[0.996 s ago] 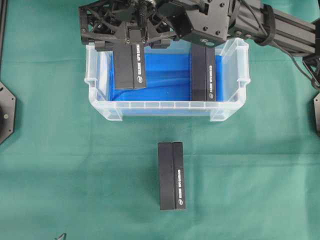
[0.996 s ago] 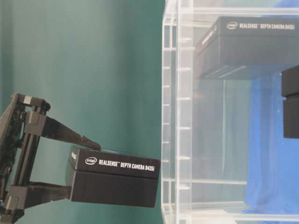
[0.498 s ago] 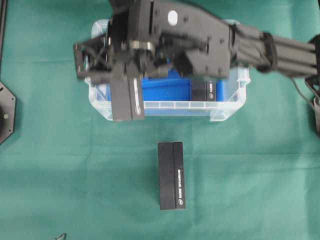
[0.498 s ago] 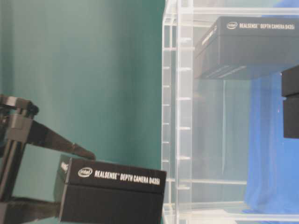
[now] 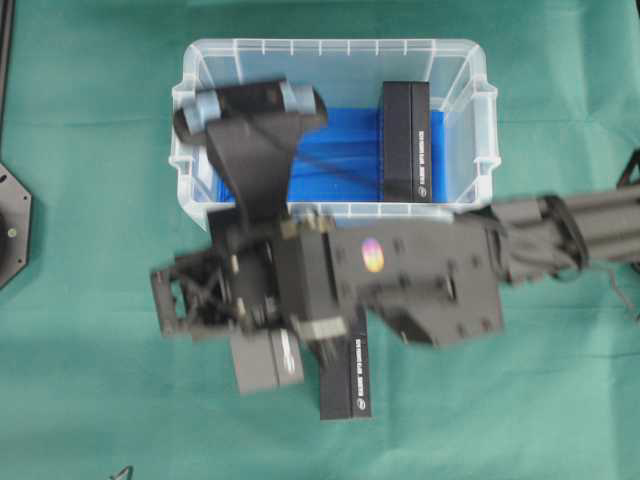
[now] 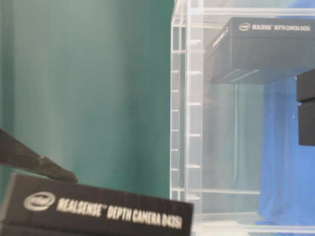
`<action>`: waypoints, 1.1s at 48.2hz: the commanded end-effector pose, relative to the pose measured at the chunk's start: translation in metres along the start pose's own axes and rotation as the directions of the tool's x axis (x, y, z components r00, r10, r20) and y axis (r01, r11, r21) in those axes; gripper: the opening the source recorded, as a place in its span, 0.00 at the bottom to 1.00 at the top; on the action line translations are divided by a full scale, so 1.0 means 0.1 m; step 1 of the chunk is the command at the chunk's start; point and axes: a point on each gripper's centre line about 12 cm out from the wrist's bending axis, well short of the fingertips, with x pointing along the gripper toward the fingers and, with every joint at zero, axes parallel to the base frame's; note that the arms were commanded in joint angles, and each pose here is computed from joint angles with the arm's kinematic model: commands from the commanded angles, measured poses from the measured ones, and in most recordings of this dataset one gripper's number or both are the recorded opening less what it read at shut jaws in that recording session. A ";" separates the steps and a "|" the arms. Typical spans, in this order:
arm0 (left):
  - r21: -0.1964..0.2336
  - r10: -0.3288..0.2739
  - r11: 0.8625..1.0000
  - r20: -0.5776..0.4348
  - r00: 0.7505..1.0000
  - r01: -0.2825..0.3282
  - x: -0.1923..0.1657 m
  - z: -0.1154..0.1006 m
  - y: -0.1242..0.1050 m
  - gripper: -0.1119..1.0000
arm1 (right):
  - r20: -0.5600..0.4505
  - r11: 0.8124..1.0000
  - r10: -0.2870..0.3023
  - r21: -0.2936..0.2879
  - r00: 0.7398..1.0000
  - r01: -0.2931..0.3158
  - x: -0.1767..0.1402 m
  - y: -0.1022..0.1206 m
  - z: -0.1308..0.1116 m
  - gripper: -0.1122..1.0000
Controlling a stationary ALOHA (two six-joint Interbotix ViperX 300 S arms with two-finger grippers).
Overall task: Take the box out of the case with the right arm.
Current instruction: 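Carry the box forward over the case wall and lower it onto the table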
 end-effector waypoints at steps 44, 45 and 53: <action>-0.005 -0.002 1.000 0.028 1.000 0.002 -0.08 0.04 0.00 0.10 | -0.044 0.999 -0.025 0.042 0.999 0.027 0.13 -0.04 -0.46 0.72; -0.007 -0.002 1.000 0.026 1.000 0.002 -0.08 0.04 0.00 0.10 | -0.043 0.998 -0.036 0.046 0.998 0.038 0.17 -0.04 -0.46 0.72; -0.005 -0.002 1.000 0.028 1.000 0.002 -0.08 0.04 0.00 0.10 | -0.058 0.992 -0.104 0.059 0.993 0.107 0.46 -0.08 -0.50 0.72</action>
